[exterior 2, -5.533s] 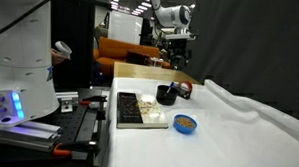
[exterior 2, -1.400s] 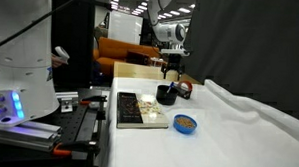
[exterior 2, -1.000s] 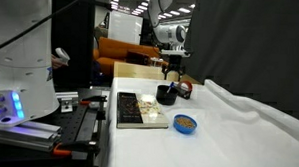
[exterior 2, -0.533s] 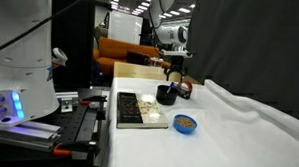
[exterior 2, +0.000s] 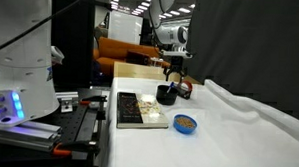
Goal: Take the marker from the cup and put it on the table
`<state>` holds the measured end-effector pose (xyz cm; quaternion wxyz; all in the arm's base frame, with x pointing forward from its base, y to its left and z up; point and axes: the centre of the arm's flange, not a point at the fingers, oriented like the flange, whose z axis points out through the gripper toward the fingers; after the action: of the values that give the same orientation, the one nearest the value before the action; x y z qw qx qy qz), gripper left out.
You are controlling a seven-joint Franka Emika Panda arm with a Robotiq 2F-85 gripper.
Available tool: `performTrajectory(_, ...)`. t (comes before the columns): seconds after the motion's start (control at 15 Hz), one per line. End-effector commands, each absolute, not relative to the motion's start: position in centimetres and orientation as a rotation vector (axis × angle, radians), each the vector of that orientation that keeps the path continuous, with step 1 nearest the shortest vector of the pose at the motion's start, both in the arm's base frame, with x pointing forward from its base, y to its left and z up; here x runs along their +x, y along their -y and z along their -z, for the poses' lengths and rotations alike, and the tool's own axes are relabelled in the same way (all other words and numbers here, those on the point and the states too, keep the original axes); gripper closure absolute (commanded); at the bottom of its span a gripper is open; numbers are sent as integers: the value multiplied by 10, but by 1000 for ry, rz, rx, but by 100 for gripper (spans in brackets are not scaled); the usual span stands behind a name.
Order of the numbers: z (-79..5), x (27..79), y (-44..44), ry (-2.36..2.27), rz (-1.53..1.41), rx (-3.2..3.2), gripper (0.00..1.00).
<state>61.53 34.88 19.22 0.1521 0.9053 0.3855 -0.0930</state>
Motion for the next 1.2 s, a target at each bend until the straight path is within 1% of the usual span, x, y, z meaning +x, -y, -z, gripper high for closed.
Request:
performTrajectory(0.0, -193, 610, -348, -1090, 295, 2601, 0)
performTrajectory(1.13, -190, 612, -352, -1114, 272, 2594, 0)
